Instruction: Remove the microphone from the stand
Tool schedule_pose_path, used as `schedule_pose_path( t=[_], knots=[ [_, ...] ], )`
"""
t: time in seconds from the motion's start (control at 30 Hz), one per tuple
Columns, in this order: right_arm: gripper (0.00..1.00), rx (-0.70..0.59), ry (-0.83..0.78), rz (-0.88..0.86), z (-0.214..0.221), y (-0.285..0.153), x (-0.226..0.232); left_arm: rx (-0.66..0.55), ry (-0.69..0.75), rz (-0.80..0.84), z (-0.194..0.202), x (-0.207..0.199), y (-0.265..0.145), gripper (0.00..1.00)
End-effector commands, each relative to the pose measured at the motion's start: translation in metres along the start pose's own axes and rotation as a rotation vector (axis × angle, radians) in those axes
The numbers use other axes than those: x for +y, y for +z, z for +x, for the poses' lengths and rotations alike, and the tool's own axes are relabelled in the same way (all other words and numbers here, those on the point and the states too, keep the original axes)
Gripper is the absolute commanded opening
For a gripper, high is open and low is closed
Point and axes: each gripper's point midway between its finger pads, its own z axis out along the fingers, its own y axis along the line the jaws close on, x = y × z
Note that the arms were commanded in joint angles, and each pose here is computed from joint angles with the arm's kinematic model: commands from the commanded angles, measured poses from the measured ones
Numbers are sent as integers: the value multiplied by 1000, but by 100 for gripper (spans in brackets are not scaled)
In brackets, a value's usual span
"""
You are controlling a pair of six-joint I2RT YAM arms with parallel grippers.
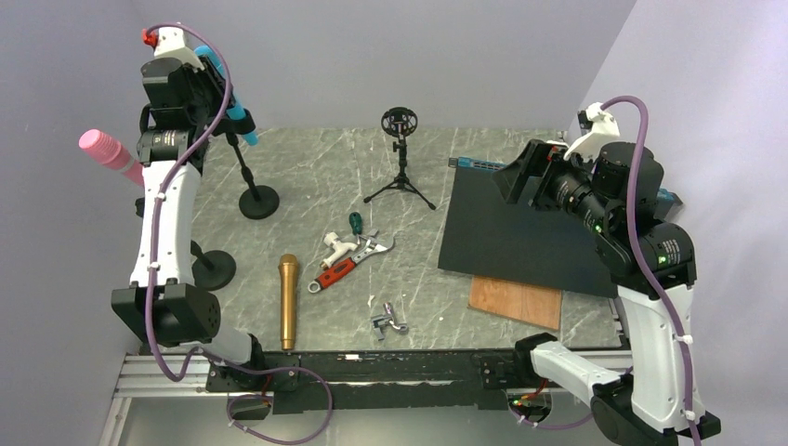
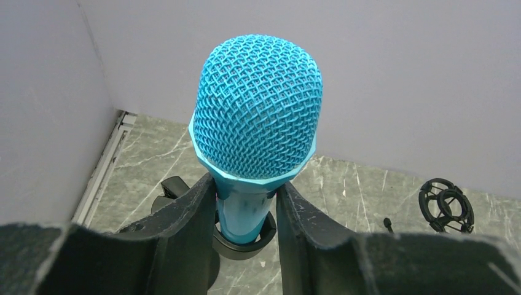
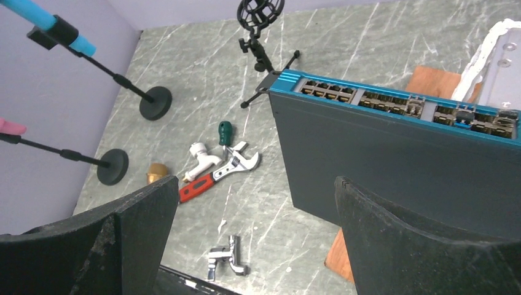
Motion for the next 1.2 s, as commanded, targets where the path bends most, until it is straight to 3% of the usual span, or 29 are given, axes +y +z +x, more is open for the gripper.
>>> schedule_pose_path(
  t=[0.0, 0.07, 0.3, 0.63, 0.97, 1.03, 1.17],
  knots=[
    [100, -26, 3, -68, -5, 0, 13, 12, -10, 3, -6, -10, -4, 15],
    [100, -23, 1, -71, -4, 2, 13, 5, -17, -22, -7, -20, -9, 0],
    [100, -34, -4, -70, -1, -1, 11, -105, 12, -181, -21, -60, -31, 0],
    [100, -28, 13, -92, 13, -9, 10, -155, -191, -147, -12, -105, -36, 0],
    [100, -37, 26, -101, 15, -10, 11, -92, -266, -144, 16, -140, -25, 0],
    [100, -39, 33, -94, 15, -9, 10, -81, -262, -118, 18, -143, -27, 6],
    [99, -35, 31, -77, 13, -8, 8, -82, -246, -66, 16, -146, -36, 45]
  ],
)
